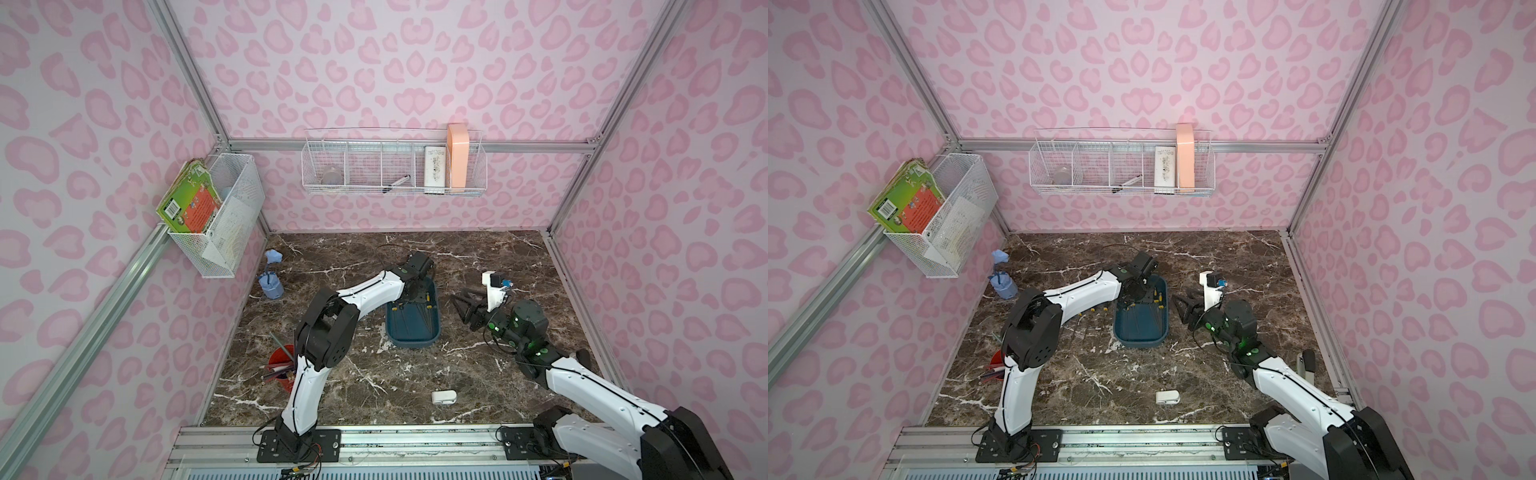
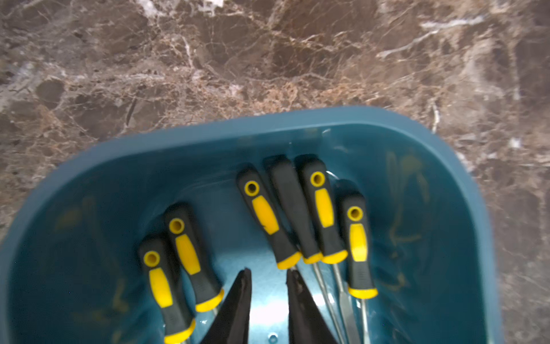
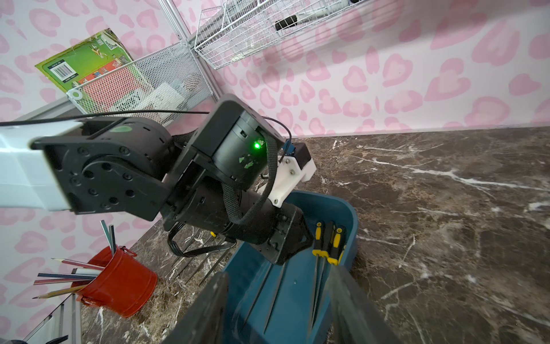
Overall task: Take the file tool out of the storage box
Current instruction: Pick up the file tool from the storage box.
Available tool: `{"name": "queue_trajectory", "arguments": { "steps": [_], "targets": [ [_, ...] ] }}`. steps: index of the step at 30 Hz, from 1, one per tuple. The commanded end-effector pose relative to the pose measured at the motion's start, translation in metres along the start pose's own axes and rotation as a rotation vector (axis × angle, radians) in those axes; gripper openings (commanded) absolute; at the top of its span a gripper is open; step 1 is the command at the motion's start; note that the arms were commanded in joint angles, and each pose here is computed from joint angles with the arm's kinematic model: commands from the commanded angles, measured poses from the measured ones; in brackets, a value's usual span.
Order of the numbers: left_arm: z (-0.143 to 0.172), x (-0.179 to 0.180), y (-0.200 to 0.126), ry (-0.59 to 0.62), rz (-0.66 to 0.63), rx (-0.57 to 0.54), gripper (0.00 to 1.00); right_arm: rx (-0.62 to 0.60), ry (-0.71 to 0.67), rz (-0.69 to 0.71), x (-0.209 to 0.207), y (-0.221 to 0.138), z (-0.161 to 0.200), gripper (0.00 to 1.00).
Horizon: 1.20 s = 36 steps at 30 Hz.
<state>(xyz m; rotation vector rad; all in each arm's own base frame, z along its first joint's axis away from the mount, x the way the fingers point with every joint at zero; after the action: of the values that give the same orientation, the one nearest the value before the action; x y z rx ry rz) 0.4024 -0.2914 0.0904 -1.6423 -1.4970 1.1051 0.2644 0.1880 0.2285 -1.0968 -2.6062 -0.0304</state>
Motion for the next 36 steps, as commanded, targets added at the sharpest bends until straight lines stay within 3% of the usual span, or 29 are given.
{"name": "queue_trajectory", "arguments": {
  "steps": [1,10,16,36],
  "targets": [
    [-0.003,0.007,0.004,-0.018,-0.021,0.007,0.24,-0.024,-0.008,-0.015,0.002,0.000,-0.004,0.55],
    [-0.006,0.011,0.013,-0.019,-0.034,-0.008,0.22,-0.019,-0.011,-0.012,0.001,0.001,-0.003,0.55],
    [-0.007,0.002,0.011,-0.035,0.043,-0.008,0.25,-0.014,-0.011,-0.012,0.000,0.004,-0.001,0.55],
    [0.002,0.007,0.035,-0.014,-0.016,0.067,0.30,0.020,-0.007,-0.033,0.000,0.011,0.004,0.55]
  ]
}}
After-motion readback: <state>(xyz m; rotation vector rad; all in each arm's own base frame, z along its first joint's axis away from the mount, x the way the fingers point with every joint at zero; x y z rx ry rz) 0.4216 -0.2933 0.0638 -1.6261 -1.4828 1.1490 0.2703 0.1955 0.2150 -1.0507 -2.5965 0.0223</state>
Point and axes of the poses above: each gripper's point midway between its finger pads, its own y axis out along the fingers, its own x axis along the line the jaws close on, z = x × y, the point moved 4 cm from there along -y, back along the fingers, and after that the axes turned 7 degrees about -y, right-handed, at the moved point
